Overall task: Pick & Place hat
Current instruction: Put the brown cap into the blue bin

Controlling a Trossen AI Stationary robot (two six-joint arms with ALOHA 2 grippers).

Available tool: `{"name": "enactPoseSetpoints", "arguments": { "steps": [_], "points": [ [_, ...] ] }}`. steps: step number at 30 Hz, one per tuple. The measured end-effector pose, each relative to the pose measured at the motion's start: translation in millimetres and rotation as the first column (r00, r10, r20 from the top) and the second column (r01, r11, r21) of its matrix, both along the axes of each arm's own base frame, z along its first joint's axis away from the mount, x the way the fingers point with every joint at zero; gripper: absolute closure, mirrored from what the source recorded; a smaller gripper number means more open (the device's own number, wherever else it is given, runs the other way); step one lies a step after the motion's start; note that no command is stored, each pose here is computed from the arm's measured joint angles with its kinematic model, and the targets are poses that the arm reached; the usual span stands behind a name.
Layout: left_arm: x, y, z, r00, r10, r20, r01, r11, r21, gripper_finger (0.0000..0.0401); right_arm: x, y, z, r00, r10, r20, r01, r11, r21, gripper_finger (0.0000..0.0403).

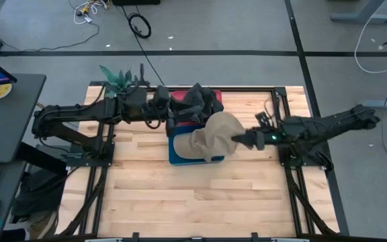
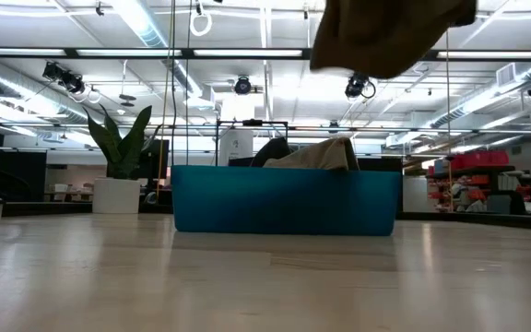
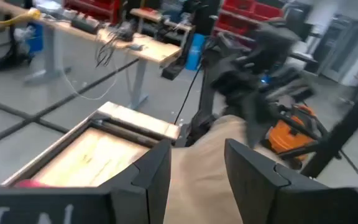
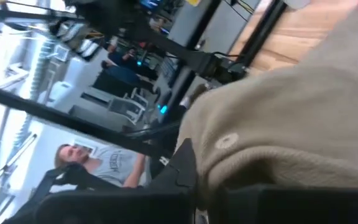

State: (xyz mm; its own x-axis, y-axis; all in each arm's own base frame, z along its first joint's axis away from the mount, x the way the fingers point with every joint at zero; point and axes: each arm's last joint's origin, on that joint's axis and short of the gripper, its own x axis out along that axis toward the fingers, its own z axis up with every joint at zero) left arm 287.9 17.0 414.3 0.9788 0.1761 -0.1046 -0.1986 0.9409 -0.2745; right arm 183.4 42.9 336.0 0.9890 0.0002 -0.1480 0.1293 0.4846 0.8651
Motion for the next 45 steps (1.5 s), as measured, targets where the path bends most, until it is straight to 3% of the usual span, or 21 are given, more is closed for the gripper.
{"name": "enactPoseSetpoints", "arguments": {
  "steps": [7, 11, 16, 19, 27, 37, 42, 45],
  "points": [
    [-23.6, -1.6, 9.8, 0.999, -0.032, -0.042, 0.037, 0.992, 0.119, 0.0247, 51.3, -25.2, -1.8, 0.990, 0.085, -0.116, -0.080, 0.996, 0.048, 0.0401],
    [-36.6, -1.8, 13.1, 0.997, -0.033, -0.071, 0.043, 0.988, 0.147, 0.0247, 88.1, -36.9, 4.1, 0.968, 0.196, -0.159, -0.191, 0.980, 0.049, 0.0401],
    [-51.0, -2.8, 7.1, 0.983, -0.037, -0.180, 0.063, 0.988, 0.138, 0.0247, 120.6, -38.7, 27.3, 0.898, 0.409, -0.159, -0.416, 0.909, -0.013, 0.0401],
    [-59.5, -3.8, 3.5, 0.968, -0.047, -0.245, 0.081, 0.989, 0.128, 0.0247, 129.1, -37.4, 40.7, 0.863, 0.462, -0.204, -0.483, 0.873, -0.065, 0.0401],
    [-65.3, -5.1, -1.0, 0.951, -0.052, -0.303, 0.090, 0.990, 0.111, 0.0247, 151.4, -58.4, 39.1, 0.821, 0.428, -0.379, -0.528, 0.821, -0.216, 0.0401],
    [-65.3, -5.1, -1.5, 0.950, -0.052, -0.308, 0.090, 0.990, 0.110, 0.0247, 173.2, -70.3, 22.5, 0.764, 0.418, -0.492, -0.595, 0.752, -0.284, 0.0401],
    [-65.3, -5.1, -1.5, 0.950, -0.052, -0.308, 0.090, 0.990, 0.110, 0.0247, 180.2, -73.5, 13.8, 0.764, 0.337, -0.551, -0.570, 0.753, -0.329, 0.0401],
    [-65.3, -5.1, -1.5, 0.950, -0.052, -0.308, 0.090, 0.990, 0.110, 0.0247, 184.7, -74.7, 10.7, 0.769, 0.317, -0.555, -0.571, 0.732, -0.372, 0.0400]
  ]
}}
